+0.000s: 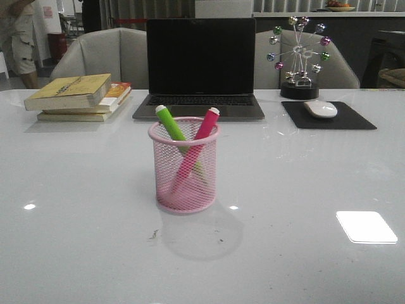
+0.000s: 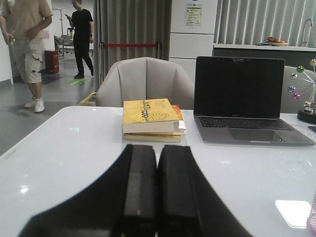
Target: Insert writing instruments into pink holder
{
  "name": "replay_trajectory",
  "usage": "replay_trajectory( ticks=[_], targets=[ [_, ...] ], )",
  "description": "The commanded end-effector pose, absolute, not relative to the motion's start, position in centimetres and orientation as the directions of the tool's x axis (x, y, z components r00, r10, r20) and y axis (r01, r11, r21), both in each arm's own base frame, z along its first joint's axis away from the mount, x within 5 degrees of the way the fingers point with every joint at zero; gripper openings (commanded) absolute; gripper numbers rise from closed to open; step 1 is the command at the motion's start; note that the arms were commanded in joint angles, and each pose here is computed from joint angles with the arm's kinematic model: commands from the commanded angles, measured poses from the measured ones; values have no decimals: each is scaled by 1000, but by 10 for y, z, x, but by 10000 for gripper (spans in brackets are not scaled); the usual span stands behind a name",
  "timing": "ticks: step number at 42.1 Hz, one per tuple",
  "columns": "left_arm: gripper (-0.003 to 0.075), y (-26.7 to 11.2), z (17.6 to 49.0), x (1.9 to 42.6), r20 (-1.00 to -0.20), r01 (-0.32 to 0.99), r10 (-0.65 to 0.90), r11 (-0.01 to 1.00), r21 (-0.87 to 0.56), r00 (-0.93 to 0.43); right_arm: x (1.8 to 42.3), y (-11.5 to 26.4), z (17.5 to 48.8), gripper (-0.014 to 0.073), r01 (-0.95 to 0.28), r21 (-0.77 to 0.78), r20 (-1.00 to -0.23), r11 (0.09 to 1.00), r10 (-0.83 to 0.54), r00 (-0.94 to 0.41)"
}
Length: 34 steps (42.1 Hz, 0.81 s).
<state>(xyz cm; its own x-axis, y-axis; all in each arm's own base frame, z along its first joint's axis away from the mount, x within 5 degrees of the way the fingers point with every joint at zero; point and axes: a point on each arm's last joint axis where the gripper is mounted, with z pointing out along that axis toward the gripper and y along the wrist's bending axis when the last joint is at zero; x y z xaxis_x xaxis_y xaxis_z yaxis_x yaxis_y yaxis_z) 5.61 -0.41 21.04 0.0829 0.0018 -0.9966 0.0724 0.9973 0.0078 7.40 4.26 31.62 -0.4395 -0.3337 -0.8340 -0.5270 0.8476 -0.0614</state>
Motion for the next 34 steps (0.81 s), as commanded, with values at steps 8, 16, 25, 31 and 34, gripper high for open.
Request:
replay_trajectory(
  ticks=[8,16,25,31,34],
  targets=[
    [97,-4,220,53,-982,80,-15,997,0,188,75,43,329,58,-524,-72,-879,849,-302,-369],
    [97,-4,220,53,-982,80,-15,997,0,188,73,31,320,58,-401,-32,-929,915,-176,-327],
    [97,-4,220,53,-982,80,-15,997,0,188,63,12,283,58,-185,0,-997,983,-15,-77],
    [97,-4,220,53,-982,80,-15,997,0,188,56,4,254,58,-77,8,-997,997,14,71],
    [97,-4,220,53,-982,80,-15,997,0,188,54,2,241,58,-43,16,-993,999,21,113]
  ],
)
